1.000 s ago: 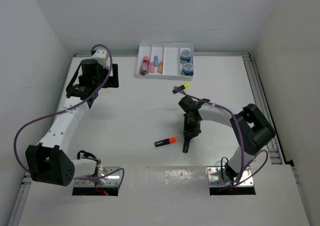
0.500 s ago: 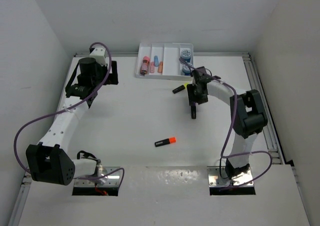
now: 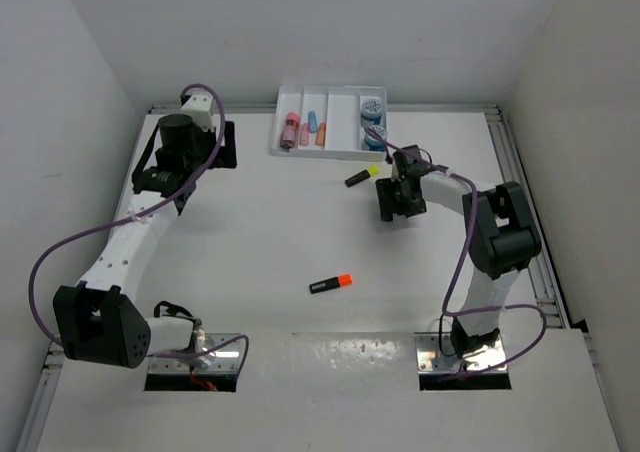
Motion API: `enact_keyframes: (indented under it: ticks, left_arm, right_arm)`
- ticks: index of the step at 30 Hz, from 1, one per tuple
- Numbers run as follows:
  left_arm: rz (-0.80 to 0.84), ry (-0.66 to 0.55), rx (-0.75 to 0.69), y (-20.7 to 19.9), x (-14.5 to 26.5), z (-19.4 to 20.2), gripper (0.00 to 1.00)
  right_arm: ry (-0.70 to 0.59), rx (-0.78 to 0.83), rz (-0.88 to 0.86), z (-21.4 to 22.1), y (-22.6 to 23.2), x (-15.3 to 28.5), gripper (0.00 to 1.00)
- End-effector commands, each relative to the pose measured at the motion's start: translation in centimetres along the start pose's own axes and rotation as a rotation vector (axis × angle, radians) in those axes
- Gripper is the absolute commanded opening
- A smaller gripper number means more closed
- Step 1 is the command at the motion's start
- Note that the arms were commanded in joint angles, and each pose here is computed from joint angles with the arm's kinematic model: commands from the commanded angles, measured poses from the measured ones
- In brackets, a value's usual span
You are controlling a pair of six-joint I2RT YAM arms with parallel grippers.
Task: Sort the stationery into containers
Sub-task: Pick up the pen from the center of the board, then place the pen in the storage box.
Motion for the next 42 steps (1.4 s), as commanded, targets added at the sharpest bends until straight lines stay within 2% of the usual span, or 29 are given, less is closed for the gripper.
enact_keyframes:
  ticks: [1, 7, 9, 13, 14, 19, 21, 26, 31, 32, 33, 34, 35, 42]
  left_arm:
    - [-0.008, -0.081, 0.008, 0.5, 1.0, -1.6, 1.00]
    - [-0.036, -0.083, -0.009, 1.6, 1.7, -1.5, 1.00]
    - [-0.038, -0.079, -0.007, 1.8, 1.9, -1.3, 1.00]
    - [-0.039, -0.068, -0.005, 1.9, 2.0, -1.0, 1.00]
    - [-0.041, -0.071, -0.005, 2.0, 2.0, -1.0, 1.00]
    - [-0.041, -0.052, 0.018, 2.1, 1.3, -0.8, 1.00]
    - [-0.032, -0.045, 0.024, 2.1, 1.1, -0.7, 1.00]
    - [-0.028, -0.039, 0.021, 2.1, 1.0, -0.4, 1.00]
    - [0.001, -0.032, 0.022, 1.7, 0.4, -0.3, 1.00]
    - [0.004, -0.021, 0.024, 1.7, 0.1, 0.0, 1.00]
    - [0.004, -0.020, 0.027, 1.7, 0.0, -0.1, 1.00]
    - [0.009, -0.017, 0.027, 1.6, -0.2, 0.1, 1.00]
    - [0.011, -0.015, 0.029, 1.6, -0.3, 0.2, 1.00]
    - [0.052, -0.021, 0.033, 1.1, -0.3, 0.6, 1.00]
  right_arm:
    - [-0.158, 0.004, -0.041, -2.2, 1.1, 0.7, 0.69]
    - [-0.194, 0.013, -0.055, -2.7, 1.6, -0.3, 0.61]
    - [-0.189, 0.019, -0.050, -2.8, 1.7, -0.6, 0.54]
    - [-0.124, 0.000, -0.038, -2.5, 2.0, -0.6, 0.36]
    - [-0.116, -0.001, -0.035, -2.3, 2.0, -0.6, 0.27]
    - [-0.103, 0.026, -0.028, -1.9, 2.4, -0.5, 0.05]
    - [-0.118, 0.037, -0.075, -2.5, 3.5, 0.0, 0.00]
    - [-0.190, 0.076, -0.305, -5.9, 8.2, 3.4, 0.00]
    - [-0.331, 0.055, -0.396, -13.0, 12.4, 7.2, 0.00]
    - [-0.321, 0.027, -0.378, -13.8, 12.4, 6.1, 0.00]
    - [-0.385, 0.023, -0.389, -16.4, 13.2, 7.2, 0.00]
    - [-0.364, 0.003, -0.371, -16.9, 13.2, 5.1, 0.00]
    - [-0.418, -0.003, -0.368, -18.9, 13.8, 5.8, 0.00]
    - [-0.573, -0.055, -0.342, -23.6, 13.8, 0.9, 0.00]
Point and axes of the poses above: each gripper's point midway between its finger pads, its own x axis back along the fingers, its own y axis along the line the jaws close on, z = x × y, the point moved 6 cm from there along x, back along the fingers, and after that the axes turned 8 degrees about -x, right-handed, at the moved point
